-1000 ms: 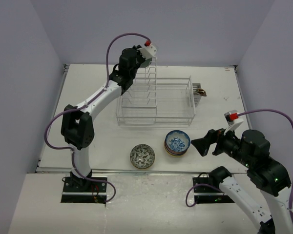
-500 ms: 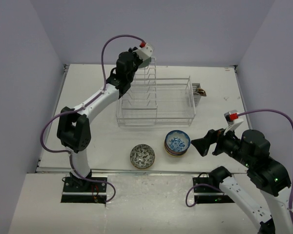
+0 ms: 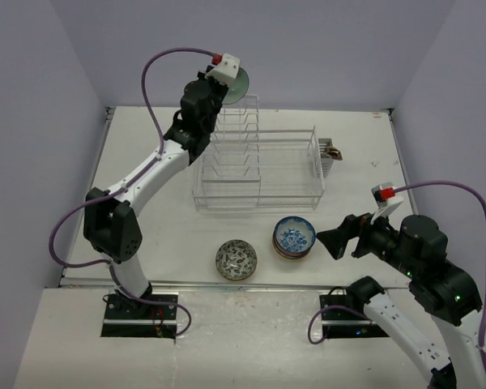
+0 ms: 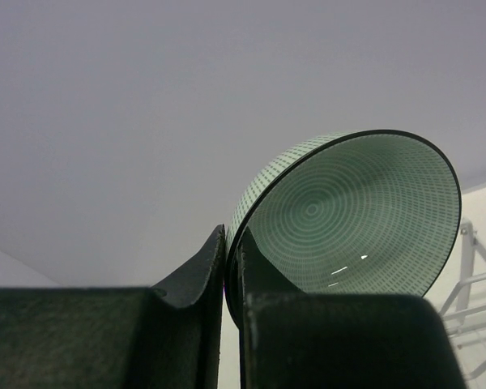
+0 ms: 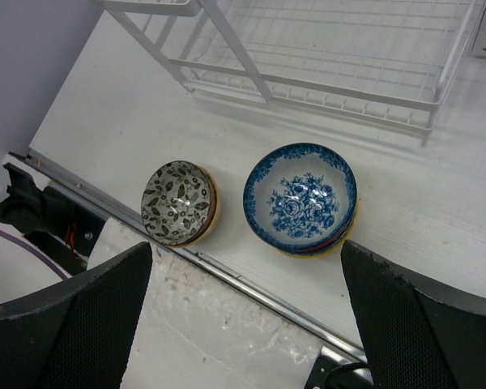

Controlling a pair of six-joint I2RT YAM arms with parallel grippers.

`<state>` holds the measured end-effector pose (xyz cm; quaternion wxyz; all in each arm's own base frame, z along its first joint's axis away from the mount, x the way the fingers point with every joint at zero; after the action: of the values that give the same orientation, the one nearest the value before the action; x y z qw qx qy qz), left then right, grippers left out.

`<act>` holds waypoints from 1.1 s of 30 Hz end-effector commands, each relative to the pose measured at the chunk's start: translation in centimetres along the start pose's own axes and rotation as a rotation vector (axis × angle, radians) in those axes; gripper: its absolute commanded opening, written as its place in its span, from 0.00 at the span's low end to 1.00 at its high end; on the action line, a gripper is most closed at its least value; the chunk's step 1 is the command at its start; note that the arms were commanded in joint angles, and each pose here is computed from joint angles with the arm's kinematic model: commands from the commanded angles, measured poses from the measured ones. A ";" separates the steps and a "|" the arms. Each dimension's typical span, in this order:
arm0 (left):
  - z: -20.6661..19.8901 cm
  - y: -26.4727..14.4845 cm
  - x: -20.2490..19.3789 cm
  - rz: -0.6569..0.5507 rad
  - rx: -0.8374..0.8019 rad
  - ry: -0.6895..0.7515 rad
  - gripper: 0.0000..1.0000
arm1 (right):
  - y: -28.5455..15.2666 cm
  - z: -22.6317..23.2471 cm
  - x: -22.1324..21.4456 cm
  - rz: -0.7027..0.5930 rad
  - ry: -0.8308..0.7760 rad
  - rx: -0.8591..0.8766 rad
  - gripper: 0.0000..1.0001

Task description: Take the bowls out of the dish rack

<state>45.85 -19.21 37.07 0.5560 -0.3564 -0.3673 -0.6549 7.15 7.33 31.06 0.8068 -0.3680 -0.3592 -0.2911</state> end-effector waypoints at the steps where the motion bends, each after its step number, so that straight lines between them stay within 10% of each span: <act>1: 4.5 -2.4 6.9 -0.213 0.111 -0.250 0.00 | 0.6 0.4 0.6 -0.015 -0.019 0.033 0.99; 13: 4.6 -12.1 12.4 -0.163 -0.363 -0.772 0.00 | 1.1 1.5 1.8 -0.070 0.020 0.101 0.99; 18: -0.9 -20.1 9.5 0.024 -0.798 -0.762 0.00 | 0.9 2.0 2.2 -0.068 0.030 0.114 0.99; 33: -3.8 -34.6 -6.2 0.663 -0.929 -0.521 0.00 | 1.3 2.0 1.6 -0.036 0.035 0.136 0.99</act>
<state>13.22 -16.86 28.43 0.3823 -0.8010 -0.0634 -0.4562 8.19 8.92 32.42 0.8261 -0.3194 -0.3636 -0.2887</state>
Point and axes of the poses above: each gripper's point midway between its finger pads, its own y axis out along the fingers, its own z axis along the line the jaws close on, x = y × z, the point moved 7 cm from there along -y, back along the fingers, and after that the axes turned 5 degrees about y, right-handed, at the moved point
